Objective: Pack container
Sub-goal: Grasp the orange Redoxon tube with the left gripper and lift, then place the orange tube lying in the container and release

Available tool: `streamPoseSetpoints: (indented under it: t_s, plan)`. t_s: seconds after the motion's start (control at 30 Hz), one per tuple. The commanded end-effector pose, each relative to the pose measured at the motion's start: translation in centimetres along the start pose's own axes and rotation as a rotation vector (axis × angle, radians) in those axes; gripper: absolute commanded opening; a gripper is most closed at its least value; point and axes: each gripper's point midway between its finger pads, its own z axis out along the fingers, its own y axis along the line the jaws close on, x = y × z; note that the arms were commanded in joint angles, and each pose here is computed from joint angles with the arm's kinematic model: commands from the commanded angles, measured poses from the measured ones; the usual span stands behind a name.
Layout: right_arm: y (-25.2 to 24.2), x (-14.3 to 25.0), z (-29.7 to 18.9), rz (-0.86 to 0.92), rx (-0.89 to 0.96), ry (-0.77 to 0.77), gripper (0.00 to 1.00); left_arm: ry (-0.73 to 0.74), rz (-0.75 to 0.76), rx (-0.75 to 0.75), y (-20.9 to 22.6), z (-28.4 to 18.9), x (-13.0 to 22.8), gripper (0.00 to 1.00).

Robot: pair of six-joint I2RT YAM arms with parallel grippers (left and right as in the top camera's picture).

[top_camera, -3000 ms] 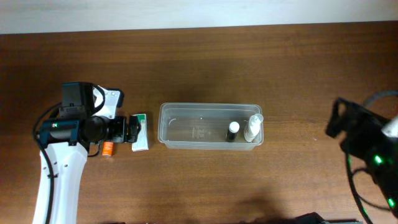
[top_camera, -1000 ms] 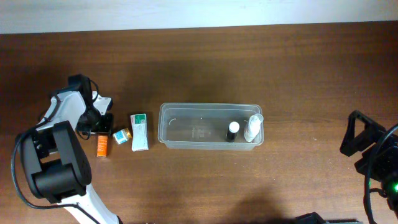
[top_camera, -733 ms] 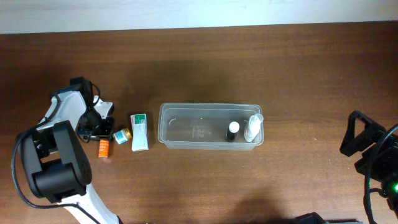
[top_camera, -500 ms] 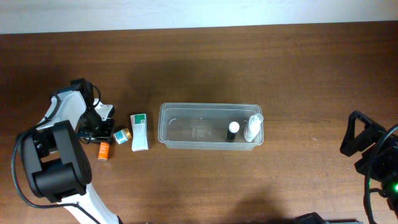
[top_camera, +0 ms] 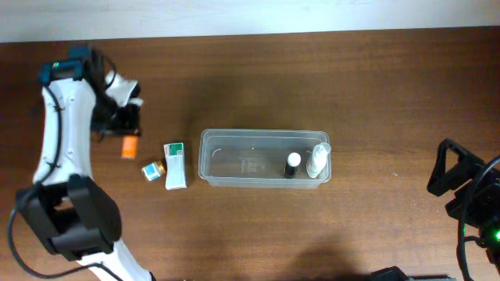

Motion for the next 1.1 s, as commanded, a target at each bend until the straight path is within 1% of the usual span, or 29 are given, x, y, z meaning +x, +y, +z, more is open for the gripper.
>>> streamPoseSetpoints:
  t_s: [0.0,0.07,0.1,0.17,0.27,0.4,0.47,0.6,0.83,0.9,1.07]
  plan:
    - [-0.3,-0.3,0.1,-0.007,0.02,-0.011,0.98,-0.173,0.28,0.122,-9.0,-4.5,-2.7,0.16]
    - [-0.3,-0.3,0.1,-0.007,0.02,-0.011,0.98,-0.199,0.462,0.119,-13.0,-5.0,-2.9,0.15]
    - [-0.3,-0.3,0.1,-0.007,0.021,-0.012,0.98,-0.202,0.576,0.107,-15.5,-4.9,-2.8,0.14]
    - [-0.3,-0.3,0.1,-0.007,0.02,-0.011,0.98,-0.19,0.723,0.076,-18.7,-4.3,-2.4,0.13]
    - [-0.3,-0.3,0.1,-0.007,0.02,-0.011,0.99,-0.156,0.914,0.018,-22.5,-2.7,-1.7,0.09]
    - [-0.3,-0.3,0.1,-0.006,0.021,-0.012,0.98,-0.117,1.077,-0.058,-25.2,0.0,-1.3,0.08]
    - [-0.3,-0.3,0.1,-0.007,0.021,-0.012,0.98,-0.084,1.098,-0.097,-25.3,1.4,-1.3,0.08]
    - [-0.3,-0.3,0.1,-0.007,0.02,-0.011,0.98,-0.027,1.116,-0.095,-25.0,3.4,-1.3,0.08]
    - [-0.3,-0.3,0.1,-0.007,0.02,-0.011,0.98,0.092,1.276,-0.079,-23.8,7.1,-1.0,0.09]
    - [-0.3,-0.3,0.1,-0.007,0.02,-0.011,0.98,0.121,1.275,-0.092,-23.1,8.2,-1.3,0.09]
    - [-0.3,-0.3,0.1,-0.007,0.02,-0.011,0.99,0.204,1.265,-0.052,-22.1,11.1,-0.7,0.09]
